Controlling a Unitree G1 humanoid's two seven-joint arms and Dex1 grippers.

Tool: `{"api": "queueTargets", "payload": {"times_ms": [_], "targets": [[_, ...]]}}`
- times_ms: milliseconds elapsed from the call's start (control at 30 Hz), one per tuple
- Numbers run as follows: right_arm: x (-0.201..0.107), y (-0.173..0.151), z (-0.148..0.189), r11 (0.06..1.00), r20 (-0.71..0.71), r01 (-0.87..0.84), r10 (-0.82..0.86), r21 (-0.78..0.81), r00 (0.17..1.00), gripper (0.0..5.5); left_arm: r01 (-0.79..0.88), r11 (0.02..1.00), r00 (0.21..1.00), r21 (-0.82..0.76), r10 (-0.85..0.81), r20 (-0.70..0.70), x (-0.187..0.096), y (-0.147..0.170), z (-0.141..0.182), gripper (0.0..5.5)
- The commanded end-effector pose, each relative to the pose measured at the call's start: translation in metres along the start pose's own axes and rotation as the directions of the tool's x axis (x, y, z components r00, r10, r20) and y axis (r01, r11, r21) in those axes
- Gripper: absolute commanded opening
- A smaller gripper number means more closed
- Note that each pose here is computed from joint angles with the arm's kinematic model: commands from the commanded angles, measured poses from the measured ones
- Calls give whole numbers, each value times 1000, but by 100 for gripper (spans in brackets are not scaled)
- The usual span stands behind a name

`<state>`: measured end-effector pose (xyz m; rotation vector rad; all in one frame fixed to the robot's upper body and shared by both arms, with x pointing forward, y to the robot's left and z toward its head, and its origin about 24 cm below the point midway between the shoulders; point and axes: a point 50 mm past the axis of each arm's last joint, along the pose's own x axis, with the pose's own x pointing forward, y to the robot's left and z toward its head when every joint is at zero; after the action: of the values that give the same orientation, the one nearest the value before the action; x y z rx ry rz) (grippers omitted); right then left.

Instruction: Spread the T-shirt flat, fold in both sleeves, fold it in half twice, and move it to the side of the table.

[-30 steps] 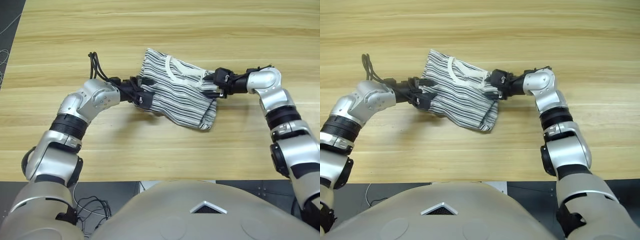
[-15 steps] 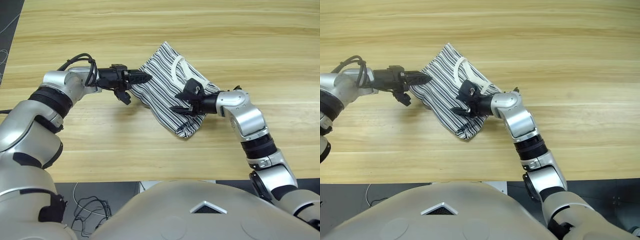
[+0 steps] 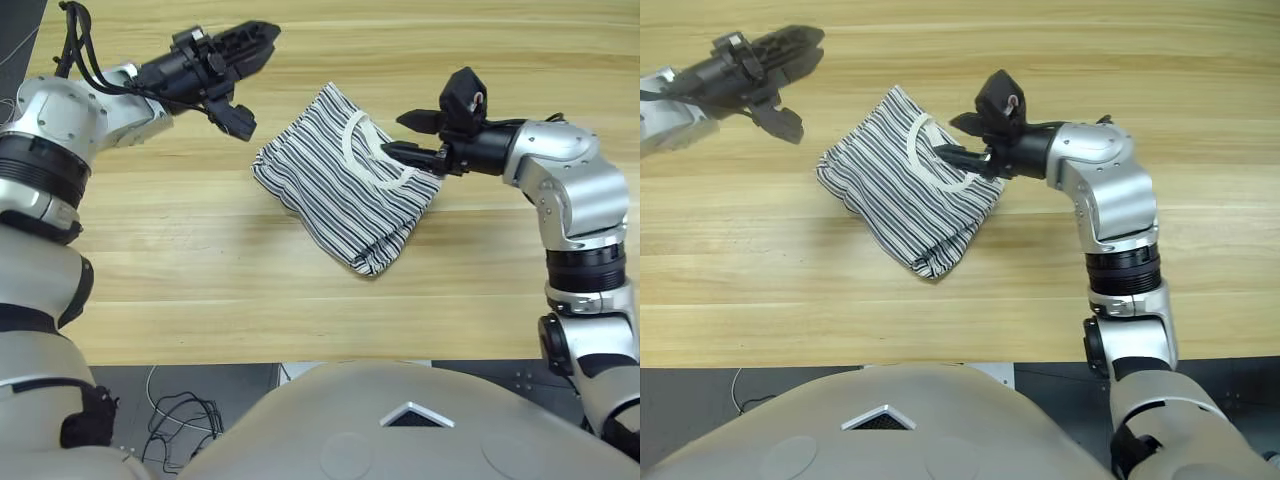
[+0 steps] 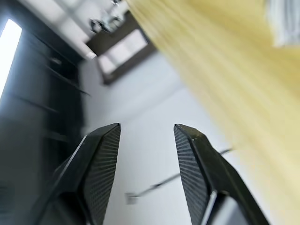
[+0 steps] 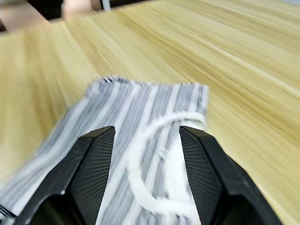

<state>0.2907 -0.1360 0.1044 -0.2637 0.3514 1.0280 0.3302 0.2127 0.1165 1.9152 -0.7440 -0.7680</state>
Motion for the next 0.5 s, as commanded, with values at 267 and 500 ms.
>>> {"api": "queueTargets", "payload": {"times_ms": [267, 500], "targets": [[-17, -12, -74, 968, -369, -126, 38, -216, 928, 254, 494, 721, 865, -485, -463, 193, 1, -69, 69, 211], [-7, -2, -98, 957, -445, -229, 128, -180, 886, 254, 571, 709, 817, -414, -541, 201, 11, -92, 80, 211]]}}
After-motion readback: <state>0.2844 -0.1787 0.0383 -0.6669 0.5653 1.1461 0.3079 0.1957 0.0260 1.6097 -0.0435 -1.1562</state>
